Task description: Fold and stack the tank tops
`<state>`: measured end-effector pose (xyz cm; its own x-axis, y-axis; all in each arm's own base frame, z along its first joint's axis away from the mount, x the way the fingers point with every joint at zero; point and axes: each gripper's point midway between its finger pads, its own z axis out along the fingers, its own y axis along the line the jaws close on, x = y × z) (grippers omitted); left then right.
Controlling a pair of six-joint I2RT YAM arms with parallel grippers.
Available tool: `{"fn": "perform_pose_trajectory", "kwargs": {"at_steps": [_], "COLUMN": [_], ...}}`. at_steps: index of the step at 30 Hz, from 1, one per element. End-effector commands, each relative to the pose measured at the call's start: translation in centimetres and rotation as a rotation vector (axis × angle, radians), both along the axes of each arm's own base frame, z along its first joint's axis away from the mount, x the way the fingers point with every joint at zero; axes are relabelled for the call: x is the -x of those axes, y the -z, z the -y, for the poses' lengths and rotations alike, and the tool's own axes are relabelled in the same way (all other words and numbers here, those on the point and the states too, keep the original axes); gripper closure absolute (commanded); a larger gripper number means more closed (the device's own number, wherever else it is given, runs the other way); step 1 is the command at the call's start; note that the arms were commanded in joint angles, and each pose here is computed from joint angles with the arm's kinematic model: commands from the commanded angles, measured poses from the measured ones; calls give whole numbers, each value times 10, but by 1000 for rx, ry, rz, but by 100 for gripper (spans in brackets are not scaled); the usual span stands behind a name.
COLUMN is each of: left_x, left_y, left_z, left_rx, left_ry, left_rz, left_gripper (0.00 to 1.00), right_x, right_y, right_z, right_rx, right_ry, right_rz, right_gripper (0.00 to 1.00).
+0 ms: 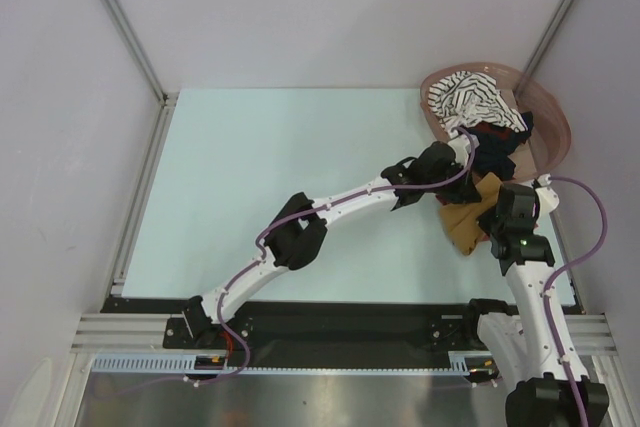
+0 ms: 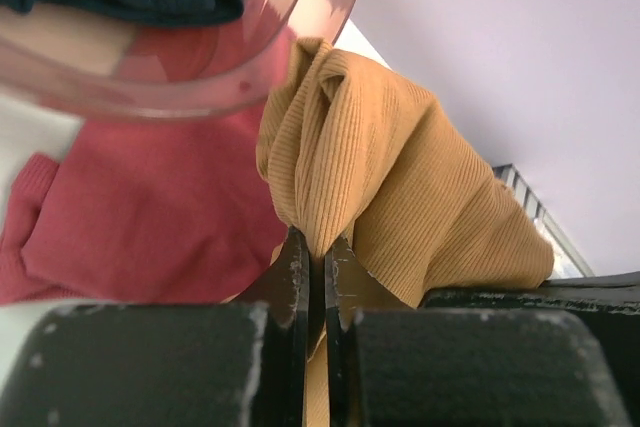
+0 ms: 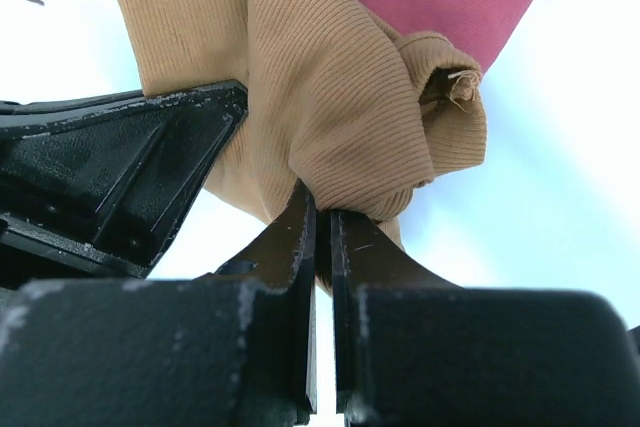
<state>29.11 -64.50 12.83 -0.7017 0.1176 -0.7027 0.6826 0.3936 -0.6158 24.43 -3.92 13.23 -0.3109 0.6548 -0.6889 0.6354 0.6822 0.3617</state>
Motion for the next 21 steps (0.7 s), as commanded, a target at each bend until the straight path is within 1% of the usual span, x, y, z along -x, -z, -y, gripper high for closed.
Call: {"fn": "perform_pose_trajectory", "kwargs": {"at_steps": [1,13,19,21], "left_x": [-1,-10,-18,-19], "left_y": [-71,-97,-96,-89], "left_z": [20,27,31,33], "left_rx": [190,285,309,305], "left_ry": [14,-13,-30,-33], "left_rz": [83,152,189,187], "left_gripper": [100,100,100,100], "right_x": [-7,-8,-9,-9], "right_y": [-9,-4,8,14], "right_z": [-1,12,17,17], "right_rx": [-4,-14,-42,-46], "right_ry": [-14,17,31,33], "right_rz": [47,51,44,41], "right_gripper": [100,100,100,100]}}
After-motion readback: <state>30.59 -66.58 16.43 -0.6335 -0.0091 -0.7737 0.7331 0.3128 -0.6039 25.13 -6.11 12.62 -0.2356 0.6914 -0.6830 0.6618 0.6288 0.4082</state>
